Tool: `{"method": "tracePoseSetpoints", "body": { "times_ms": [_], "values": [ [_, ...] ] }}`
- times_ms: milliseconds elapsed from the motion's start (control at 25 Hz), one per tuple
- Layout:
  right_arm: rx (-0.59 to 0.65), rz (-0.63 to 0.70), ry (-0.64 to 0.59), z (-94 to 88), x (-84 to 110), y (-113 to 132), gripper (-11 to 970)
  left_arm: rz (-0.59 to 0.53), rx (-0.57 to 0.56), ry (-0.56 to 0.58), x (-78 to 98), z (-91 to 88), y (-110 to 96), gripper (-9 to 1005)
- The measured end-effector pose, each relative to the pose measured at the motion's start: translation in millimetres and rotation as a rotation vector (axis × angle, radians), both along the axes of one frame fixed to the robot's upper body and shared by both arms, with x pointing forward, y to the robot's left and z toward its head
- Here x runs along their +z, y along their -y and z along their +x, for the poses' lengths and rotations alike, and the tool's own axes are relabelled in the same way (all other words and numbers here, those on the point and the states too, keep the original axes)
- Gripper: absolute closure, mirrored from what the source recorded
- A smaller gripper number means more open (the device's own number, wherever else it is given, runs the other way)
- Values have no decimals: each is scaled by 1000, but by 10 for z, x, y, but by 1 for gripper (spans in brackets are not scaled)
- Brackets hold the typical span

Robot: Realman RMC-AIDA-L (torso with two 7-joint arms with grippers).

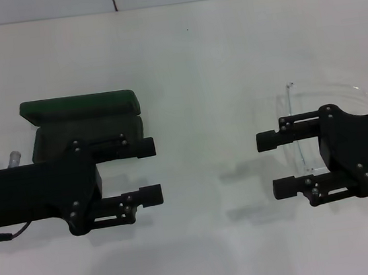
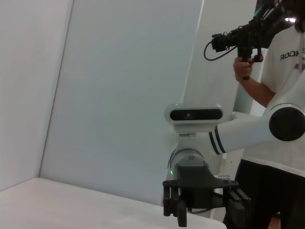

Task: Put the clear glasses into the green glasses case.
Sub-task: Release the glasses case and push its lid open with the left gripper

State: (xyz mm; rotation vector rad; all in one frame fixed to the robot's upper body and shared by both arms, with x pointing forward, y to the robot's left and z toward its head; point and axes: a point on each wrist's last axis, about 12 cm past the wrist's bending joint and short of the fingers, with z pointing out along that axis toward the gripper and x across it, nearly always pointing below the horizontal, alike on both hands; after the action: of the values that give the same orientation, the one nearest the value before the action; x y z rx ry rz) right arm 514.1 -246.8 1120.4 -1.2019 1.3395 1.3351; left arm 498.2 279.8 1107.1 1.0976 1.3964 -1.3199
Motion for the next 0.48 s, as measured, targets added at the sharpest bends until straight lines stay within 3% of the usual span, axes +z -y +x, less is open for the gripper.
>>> {"method": "tracePoseSetpoints", "body": {
  "times_ms": [480],
  "values": [
    [5, 5, -2, -15, -3, -2, 307, 1, 2, -2, -4, -7, -8, 314]
  ]
}}
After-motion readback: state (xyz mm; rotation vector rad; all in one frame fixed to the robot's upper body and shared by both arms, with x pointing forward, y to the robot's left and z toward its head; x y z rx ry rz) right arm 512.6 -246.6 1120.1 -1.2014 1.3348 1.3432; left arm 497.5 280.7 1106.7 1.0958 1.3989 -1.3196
